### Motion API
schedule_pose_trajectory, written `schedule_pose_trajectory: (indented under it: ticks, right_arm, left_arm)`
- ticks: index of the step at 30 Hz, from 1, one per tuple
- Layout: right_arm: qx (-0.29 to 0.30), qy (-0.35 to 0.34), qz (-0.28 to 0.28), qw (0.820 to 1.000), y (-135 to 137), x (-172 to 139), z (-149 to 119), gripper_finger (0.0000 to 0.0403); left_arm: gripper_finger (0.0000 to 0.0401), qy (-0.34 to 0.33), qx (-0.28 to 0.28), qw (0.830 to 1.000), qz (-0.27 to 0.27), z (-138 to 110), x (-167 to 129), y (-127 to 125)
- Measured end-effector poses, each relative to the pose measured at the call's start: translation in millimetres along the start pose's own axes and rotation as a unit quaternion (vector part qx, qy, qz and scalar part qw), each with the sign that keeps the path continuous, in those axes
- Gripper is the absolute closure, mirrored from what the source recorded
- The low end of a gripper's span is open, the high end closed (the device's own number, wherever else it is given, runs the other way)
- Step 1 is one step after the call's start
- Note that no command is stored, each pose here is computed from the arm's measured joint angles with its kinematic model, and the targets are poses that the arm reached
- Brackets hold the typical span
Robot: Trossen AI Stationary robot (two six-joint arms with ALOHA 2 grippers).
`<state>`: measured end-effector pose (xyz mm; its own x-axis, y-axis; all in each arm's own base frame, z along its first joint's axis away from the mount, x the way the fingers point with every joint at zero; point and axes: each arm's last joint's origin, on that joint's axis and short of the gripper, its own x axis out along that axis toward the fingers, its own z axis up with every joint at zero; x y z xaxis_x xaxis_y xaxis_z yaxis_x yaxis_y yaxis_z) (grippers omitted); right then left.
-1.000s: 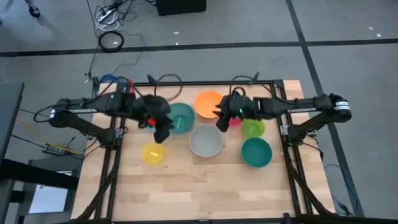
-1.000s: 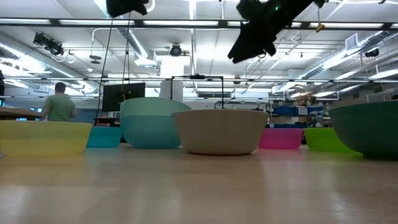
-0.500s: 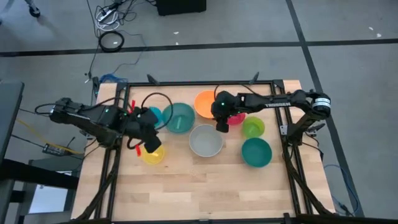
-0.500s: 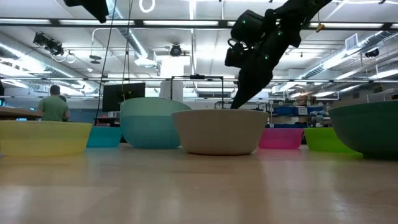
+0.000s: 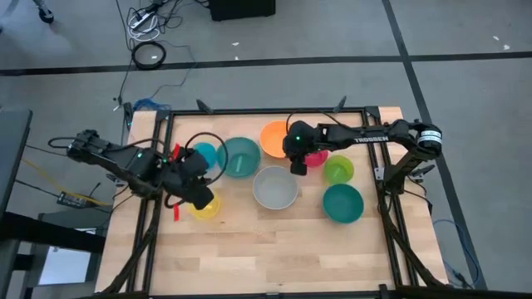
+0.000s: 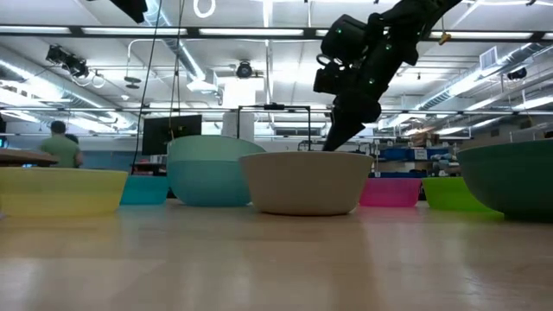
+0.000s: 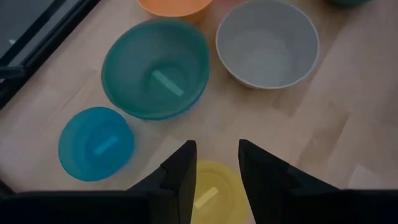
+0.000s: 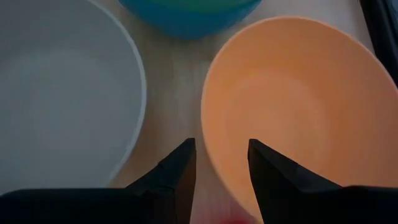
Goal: Nest bowls inside each other
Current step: Stack the orange bowl on top of the dark green bowl
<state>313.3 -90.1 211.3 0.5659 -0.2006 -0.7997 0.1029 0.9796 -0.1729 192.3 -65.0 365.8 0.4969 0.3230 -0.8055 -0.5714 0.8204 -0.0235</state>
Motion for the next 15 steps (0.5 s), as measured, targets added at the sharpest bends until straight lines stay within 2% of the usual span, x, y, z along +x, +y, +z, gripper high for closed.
schedule_pose_trajectory:
  ticks: [8, 15]
  right_arm:
    - [-0.003, 0.027, -0.018, 0.999, -2, 1, -5, 0.027]
    - [-0.008, 0.056, -0.013, 0.998, -1, 20, -11, 0.027]
  left_arm:
    - [0.0273, -0.007, 0.003, 1.0, -0.002, -3, -2, -3]
    - [0.0273, -0.008, 0.0, 1.0, -0.002, -3, -3, -3]
